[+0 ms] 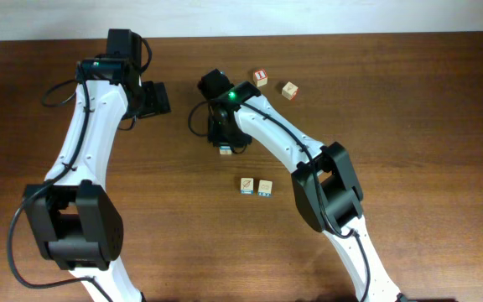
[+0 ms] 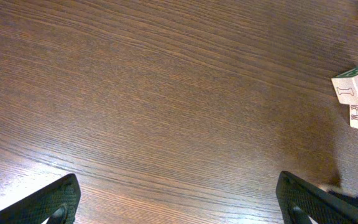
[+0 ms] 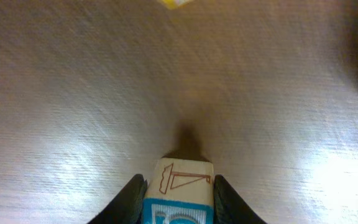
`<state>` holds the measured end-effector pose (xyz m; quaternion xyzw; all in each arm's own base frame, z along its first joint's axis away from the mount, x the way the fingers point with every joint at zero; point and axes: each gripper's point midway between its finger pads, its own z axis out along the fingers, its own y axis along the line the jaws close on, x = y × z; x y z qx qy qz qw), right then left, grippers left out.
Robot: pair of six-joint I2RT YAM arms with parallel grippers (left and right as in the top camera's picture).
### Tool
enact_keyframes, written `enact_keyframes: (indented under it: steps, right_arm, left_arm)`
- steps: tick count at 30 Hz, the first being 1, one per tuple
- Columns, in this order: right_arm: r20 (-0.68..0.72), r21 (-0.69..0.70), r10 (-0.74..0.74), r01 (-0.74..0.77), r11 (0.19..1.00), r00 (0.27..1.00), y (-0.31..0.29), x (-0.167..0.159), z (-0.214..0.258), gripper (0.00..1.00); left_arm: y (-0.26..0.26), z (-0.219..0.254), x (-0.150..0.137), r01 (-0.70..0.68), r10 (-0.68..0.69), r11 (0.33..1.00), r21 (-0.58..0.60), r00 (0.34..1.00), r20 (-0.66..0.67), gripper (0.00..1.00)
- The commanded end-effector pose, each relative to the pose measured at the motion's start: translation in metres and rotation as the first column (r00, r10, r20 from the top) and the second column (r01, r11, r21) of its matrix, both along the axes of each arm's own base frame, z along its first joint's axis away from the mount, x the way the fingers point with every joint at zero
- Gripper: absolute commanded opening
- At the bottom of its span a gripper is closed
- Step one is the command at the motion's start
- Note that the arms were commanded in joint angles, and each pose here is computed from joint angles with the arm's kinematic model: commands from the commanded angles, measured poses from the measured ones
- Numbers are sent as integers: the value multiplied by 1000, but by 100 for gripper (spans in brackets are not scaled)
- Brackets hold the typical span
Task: Rotate 3 blocks
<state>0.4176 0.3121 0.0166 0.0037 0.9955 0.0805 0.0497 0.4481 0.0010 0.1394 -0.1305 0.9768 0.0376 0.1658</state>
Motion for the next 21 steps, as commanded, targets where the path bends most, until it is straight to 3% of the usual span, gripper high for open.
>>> enact_keyframes:
  steps: [1,4,7,11,14,16,21]
  right_arm:
    - [-158,-9,8,-9,1000,987,-5,-36,-8,30]
    - [-284,-85,40,-67,994,958,-8,-81,-7,31]
    - [-283,-191,61,-119,974,957,-16,-96,-6,35]
    - [-276,-186,64,-119,975,959,-14,-95,-7,46]
    - [-263,-167,88,-135,977,961,-14,-91,4,47]
    - [-186,-114,105,-128,985,977,-13,-70,48,47]
    - [171,50,124,-134,990,977,-39,-26,218,46]
  left_arm:
    - [2,1,2,-16,16,1000,6,1000,5,99]
    - [2,1,2,-16,16,1000,6,1000,5,99]
    - [2,1,2,-16,16,1000,6,1000,4,99]
    - [2,1,2,-16,16,1000,6,1000,4,99]
    - [2,1,2,-16,16,1000,6,1000,5,99]
    - [2,1,2,-16,16,1000,6,1000,4,99]
    - [2,1,2,-16,16,1000,6,1000,4,99]
